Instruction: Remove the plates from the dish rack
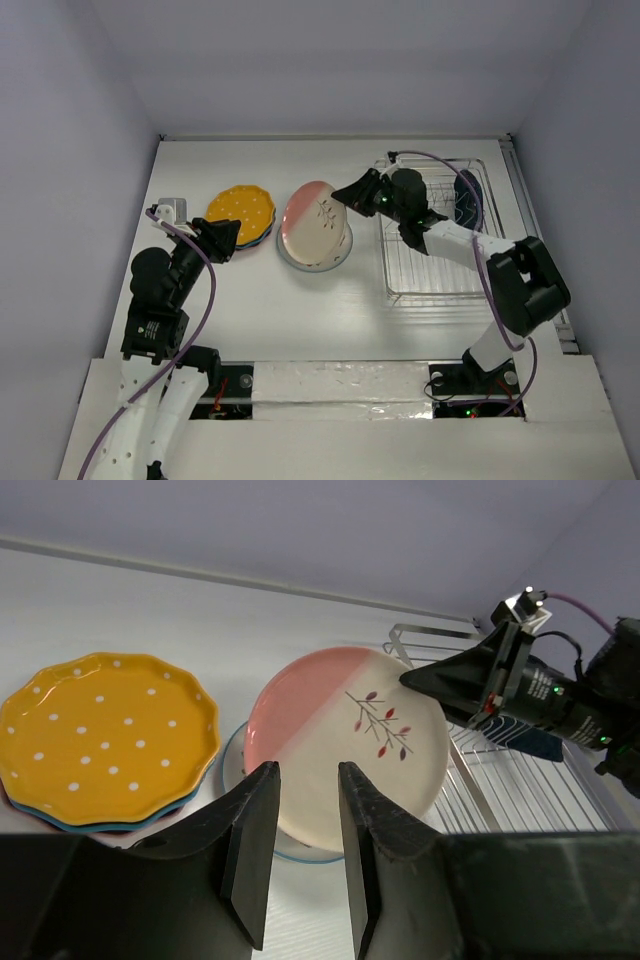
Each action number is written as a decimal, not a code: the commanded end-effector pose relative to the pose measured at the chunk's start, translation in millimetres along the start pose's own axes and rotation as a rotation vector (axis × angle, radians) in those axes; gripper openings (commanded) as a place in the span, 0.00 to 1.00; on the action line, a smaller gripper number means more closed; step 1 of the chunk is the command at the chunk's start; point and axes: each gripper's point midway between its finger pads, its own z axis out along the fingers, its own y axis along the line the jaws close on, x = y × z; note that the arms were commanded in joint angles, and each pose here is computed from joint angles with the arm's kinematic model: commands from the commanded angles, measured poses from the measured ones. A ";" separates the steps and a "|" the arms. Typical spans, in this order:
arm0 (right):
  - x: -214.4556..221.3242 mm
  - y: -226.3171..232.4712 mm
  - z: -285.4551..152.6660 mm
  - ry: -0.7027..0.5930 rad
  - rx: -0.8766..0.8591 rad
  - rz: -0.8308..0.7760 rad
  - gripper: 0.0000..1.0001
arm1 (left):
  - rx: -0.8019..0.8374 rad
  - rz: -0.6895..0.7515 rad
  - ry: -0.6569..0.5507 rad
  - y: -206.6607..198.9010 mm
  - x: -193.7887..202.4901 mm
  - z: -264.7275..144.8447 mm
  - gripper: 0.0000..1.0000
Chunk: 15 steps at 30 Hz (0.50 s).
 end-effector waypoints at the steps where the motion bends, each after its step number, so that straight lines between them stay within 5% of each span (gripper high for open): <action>1: -34.8 77.9 2.2 -0.113 -0.267 -0.002 0.00 | 0.039 0.015 -0.073 -12.8 -25.1 -2.8 0.27; 15: 3.8 6.1 17.8 -0.055 -0.139 0.057 0.00 | 0.039 0.017 -0.073 -12.8 -25.0 -3.1 0.27</action>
